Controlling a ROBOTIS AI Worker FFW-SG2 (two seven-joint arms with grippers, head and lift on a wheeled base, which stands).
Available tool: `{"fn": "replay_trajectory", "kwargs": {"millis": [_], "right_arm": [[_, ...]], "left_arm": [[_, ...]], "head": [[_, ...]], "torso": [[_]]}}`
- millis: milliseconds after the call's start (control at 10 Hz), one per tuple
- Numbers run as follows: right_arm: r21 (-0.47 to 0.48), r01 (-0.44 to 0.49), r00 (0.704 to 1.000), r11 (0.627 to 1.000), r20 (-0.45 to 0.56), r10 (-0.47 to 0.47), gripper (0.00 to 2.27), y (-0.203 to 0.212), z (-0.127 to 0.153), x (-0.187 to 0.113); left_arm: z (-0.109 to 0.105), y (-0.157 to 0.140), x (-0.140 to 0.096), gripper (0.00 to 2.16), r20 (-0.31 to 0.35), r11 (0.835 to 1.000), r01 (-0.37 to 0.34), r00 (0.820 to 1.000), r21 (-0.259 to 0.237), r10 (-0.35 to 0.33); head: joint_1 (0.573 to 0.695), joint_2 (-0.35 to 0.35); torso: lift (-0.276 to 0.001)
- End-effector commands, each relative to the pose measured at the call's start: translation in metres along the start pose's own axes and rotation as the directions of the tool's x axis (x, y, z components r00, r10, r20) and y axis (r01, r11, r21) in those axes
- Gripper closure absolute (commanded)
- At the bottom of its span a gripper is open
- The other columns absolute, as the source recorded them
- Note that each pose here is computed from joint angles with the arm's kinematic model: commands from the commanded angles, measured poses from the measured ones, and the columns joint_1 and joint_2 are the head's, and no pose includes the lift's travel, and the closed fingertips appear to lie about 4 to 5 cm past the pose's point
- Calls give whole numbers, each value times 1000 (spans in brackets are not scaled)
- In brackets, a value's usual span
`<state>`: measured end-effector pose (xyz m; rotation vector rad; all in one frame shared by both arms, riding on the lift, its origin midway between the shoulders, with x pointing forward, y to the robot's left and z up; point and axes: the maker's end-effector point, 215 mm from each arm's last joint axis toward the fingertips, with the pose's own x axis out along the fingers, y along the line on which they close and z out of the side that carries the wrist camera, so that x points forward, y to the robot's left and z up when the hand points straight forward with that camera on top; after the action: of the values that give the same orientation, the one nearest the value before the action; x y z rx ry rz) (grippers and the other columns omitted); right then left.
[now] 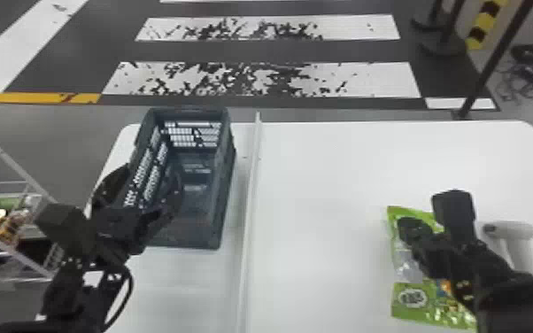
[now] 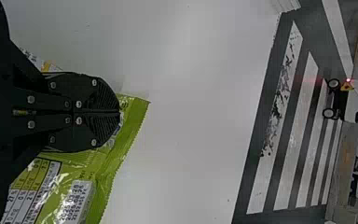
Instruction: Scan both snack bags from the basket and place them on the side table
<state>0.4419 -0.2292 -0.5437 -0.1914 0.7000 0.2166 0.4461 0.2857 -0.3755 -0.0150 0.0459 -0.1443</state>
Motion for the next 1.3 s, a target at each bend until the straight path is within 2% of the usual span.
{"fn": "replay_trajectory", "kwargs": {"millis": [0,200,400,600,700,1100,1200], "right_arm": [[-10,-13,1000,1000,-10,12,2219,7,-12,8],[-19,-24,1000,1000,3,24,2219,12,-11,11],[-24,-19,997,1000,76,21,2219,13,24,-9],[-17,-29,988,999,150,31,2219,20,59,-43],[-4,-41,989,999,140,41,2219,25,57,-54],[13,-118,992,993,42,117,2219,59,-1,-69],[12,-136,990,991,33,136,2219,67,-6,-70]], "left_arm": [[-1,0,0,103,-1,1000,0,1000,-1,0],[-1,0,0,124,-1,1000,-1,1000,-2,1],[0,0,-1,124,0,1000,0,1000,0,0],[0,0,-2,124,-2,1000,0,1000,2,0],[0,0,-2,124,-2,1000,2,1000,1,-2],[-2,0,-1,124,-7,1000,4,1000,2,-4],[-2,0,-1,124,-7,1000,4,1000,2,-4]], "head": [[695,71],[695,77],[695,85],[695,96],[695,101],[695,123],[695,134]], "torso": [[-75],[-75],[-75],[-75],[-75],[-75],[-75]]}}
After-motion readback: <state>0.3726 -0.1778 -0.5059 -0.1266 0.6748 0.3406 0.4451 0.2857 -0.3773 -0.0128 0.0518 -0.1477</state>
